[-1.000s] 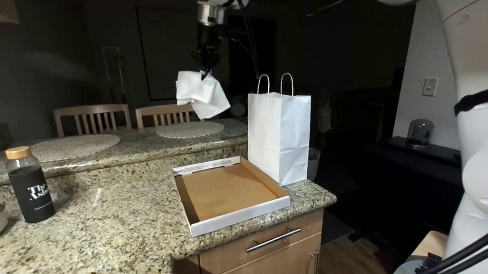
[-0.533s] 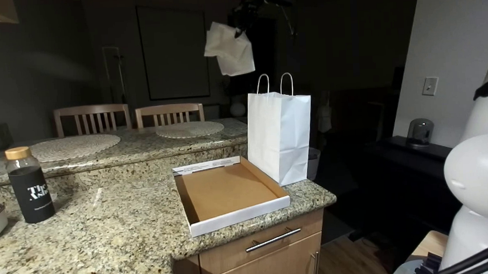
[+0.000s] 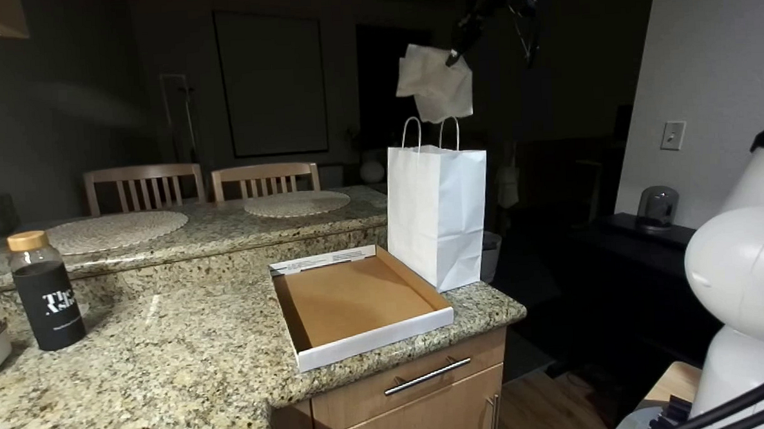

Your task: Put the napkin in the white paper bag.

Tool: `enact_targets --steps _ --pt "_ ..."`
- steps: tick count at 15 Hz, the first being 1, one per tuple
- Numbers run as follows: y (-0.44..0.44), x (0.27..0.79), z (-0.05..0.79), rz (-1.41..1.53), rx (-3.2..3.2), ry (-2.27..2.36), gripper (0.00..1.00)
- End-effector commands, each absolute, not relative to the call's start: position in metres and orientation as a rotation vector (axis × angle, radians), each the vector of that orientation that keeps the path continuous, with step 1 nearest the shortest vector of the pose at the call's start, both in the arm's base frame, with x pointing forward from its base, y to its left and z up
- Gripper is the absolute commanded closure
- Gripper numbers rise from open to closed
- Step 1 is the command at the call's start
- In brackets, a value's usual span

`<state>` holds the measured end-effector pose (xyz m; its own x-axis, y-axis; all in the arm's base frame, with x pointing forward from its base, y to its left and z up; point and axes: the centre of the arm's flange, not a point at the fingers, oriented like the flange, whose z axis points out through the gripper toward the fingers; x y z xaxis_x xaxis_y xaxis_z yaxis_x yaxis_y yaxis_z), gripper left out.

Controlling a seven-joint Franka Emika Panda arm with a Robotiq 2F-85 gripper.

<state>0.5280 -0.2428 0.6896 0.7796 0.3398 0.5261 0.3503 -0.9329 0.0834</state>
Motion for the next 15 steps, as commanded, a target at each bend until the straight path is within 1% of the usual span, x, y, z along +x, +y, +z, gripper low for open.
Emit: enact_targets --steps 1,9,14,15 --pt "-0.251 0.557 0.658 -0.671 -2.898 -0.765 0.94" --pt "-0.204 0.59 0.63 -0.495 -2.912 -0.943 0.95" --pt "-0.193 0.589 0.603 -0.365 -2.879 -0.98 0.96" --pt "-0.193 0.589 0.597 -0.336 -2.873 -0.966 0.7"
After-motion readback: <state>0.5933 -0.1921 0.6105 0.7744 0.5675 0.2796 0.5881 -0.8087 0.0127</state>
